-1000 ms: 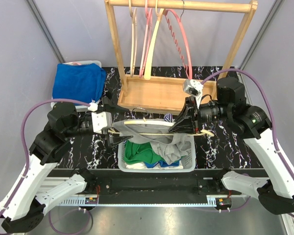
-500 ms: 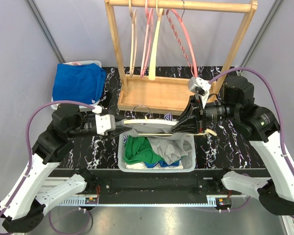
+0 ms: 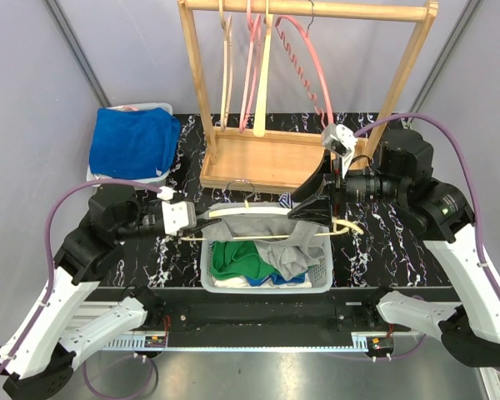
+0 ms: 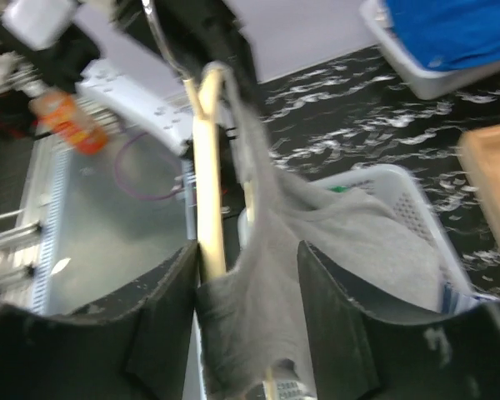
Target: Remove the tank top from the hanger
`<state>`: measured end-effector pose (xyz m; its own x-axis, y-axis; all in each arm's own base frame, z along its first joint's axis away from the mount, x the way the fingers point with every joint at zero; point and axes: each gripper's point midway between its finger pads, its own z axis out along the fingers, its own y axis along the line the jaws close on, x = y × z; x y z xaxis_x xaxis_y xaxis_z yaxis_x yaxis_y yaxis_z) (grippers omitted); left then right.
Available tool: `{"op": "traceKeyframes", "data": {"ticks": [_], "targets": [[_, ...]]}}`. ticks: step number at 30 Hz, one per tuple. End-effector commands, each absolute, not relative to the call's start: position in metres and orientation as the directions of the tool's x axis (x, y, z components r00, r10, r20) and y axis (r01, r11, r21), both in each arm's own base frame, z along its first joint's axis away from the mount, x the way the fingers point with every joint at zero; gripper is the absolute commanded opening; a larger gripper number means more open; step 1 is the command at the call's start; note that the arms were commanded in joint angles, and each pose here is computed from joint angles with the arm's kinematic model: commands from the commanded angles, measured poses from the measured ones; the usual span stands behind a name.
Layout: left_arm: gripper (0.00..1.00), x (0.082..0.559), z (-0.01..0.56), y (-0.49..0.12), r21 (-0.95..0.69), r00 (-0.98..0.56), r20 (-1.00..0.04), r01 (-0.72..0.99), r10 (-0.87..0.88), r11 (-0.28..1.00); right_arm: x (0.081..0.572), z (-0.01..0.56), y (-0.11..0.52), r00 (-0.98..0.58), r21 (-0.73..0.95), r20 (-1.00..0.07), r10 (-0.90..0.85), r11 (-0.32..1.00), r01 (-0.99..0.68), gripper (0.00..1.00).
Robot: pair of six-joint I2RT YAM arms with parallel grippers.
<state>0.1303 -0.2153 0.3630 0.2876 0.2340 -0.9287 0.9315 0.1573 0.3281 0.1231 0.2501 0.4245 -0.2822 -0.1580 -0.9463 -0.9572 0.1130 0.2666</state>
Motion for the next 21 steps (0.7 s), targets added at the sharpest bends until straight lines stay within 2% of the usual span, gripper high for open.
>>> {"op": "traceKeyframes", "data": {"ticks": [1, 3, 6, 9, 15, 21], "targets": [[0.00, 0.137, 0.368, -0.209, 0.428, 0.381, -0.895, 0.881, 0.233, 0.202, 0.165, 0.447, 0.233, -0.200, 0.173, -0.979, -0.030, 0.391, -0.904, 0.57], [0.00, 0.147, 0.358, -0.201, 0.460, 0.392, -0.877, 0.854, 0.279, 0.244, 0.177, 0.447, 0.223, -0.195, 0.175, -0.981, 0.009, 0.487, -0.856, 0.60], [0.00, 0.160, 0.354, -0.192, 0.510, 0.417, -0.850, 0.807, 0.323, 0.299, 0.172, 0.446, 0.210, -0.188, 0.186, -0.981, 0.051, 0.533, -0.826, 0.60], [0.00, 0.165, 0.353, -0.189, 0.528, 0.427, -0.839, 0.789, 0.337, 0.314, 0.163, 0.439, 0.206, -0.214, 0.220, -0.974, 0.073, 0.523, -0.823, 0.56], [0.00, 0.171, 0.358, -0.189, 0.534, 0.433, -0.838, 0.776, 0.332, 0.335, 0.152, 0.409, 0.217, -0.319, 0.300, -0.947, 0.037, 0.457, -0.838, 0.57], [0.00, 0.175, 0.363, -0.190, 0.512, 0.418, -0.855, 0.779, 0.307, 0.363, 0.156, 0.395, 0.225, -0.348, 0.332, -0.936, 0.047, 0.441, -0.834, 0.56]]}}
